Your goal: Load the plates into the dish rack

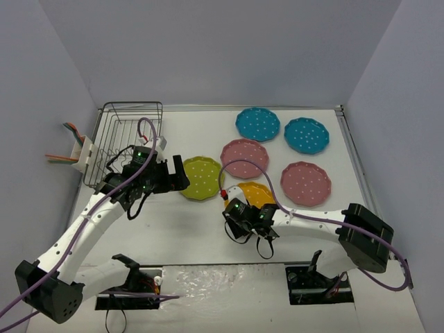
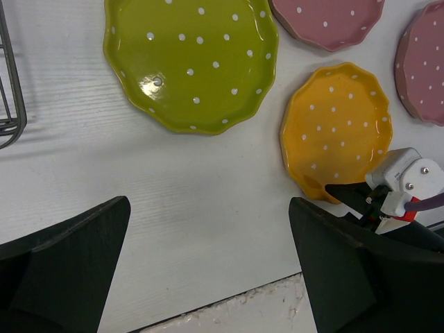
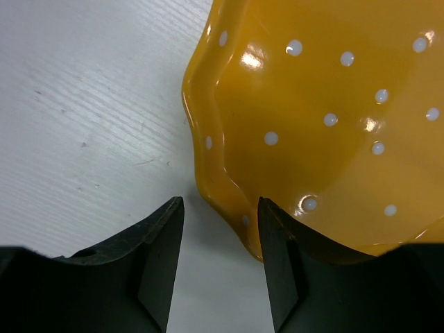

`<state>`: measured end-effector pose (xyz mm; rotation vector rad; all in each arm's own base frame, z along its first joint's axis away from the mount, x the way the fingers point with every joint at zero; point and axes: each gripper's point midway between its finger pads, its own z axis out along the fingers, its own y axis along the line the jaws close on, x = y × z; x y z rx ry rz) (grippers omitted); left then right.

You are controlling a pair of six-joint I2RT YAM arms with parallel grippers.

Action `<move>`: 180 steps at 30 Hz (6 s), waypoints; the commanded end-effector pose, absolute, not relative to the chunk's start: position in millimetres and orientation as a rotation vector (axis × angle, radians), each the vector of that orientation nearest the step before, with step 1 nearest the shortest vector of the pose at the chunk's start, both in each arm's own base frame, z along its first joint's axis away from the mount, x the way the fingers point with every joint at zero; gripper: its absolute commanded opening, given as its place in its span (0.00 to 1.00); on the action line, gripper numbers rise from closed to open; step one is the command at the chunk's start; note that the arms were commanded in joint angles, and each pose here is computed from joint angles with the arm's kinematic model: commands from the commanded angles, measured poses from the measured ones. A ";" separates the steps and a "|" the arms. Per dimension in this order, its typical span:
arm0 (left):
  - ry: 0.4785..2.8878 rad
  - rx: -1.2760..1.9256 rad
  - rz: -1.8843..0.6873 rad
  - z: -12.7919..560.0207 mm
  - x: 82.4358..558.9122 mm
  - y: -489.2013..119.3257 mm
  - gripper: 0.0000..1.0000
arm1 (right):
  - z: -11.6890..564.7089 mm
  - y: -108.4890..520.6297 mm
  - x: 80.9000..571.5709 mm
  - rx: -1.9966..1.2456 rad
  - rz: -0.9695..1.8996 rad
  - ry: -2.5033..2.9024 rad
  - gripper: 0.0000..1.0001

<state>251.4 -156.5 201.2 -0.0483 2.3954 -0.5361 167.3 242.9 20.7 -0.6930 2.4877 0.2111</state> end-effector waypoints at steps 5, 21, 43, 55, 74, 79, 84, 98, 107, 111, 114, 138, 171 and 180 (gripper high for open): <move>2.364 -0.086 -0.611 200.9 253.8 -169.2 0.97 | 16.2 239.8 170.0 -0.684 0.110 2.497 0.39; 2.413 -0.115 -0.717 170.7 249.1 -203.8 0.97 | 14.3 246.6 160.2 -0.684 0.085 2.490 0.00; 2.483 -0.159 -0.940 167.8 256.6 -297.6 0.97 | 119.6 274.4 186.0 -0.531 0.395 2.142 0.00; 2.623 -0.195 -1.020 148.2 252.3 -332.0 0.97 | 126.7 274.7 190.7 -0.481 0.456 2.055 0.00; 2.690 -0.215 -1.222 147.0 242.8 -378.1 0.73 | 145.3 260.7 198.6 -0.402 0.466 1.943 0.00; 2.728 -0.223 -1.224 135.8 237.7 -384.5 0.65 | 143.4 256.8 201.0 -0.398 0.442 1.933 0.00; 2.763 -0.224 -1.220 124.0 233.1 -388.5 0.60 | 146.6 257.3 201.1 -0.383 0.462 1.917 0.00; 2.724 -0.207 -1.177 134.2 236.8 -381.6 0.00 | 155.1 251.6 197.1 -0.362 0.501 1.897 0.03; 2.535 -0.121 -1.051 181.6 252.6 -356.8 0.00 | 216.1 244.6 189.0 -0.337 0.585 1.852 0.88; 2.411 -0.037 -0.943 220.9 261.2 -334.6 0.00 | 247.3 243.9 188.7 -0.345 0.597 1.821 1.00; 2.333 0.032 -0.839 246.1 265.3 -313.4 0.00 | 269.4 242.0 190.4 -0.323 0.612 1.782 1.00; 1.819 0.252 0.373 409.5 326.6 24.0 0.00 | 261.0 294.0 204.3 -0.530 0.564 1.794 1.00; 1.858 0.172 0.469 346.3 438.4 154.9 0.00 | 169.3 333.0 224.1 -0.736 0.710 1.996 1.00; 1.931 0.159 0.447 303.3 444.9 158.6 0.00 | 161.0 331.1 225.8 -0.742 0.690 2.009 1.00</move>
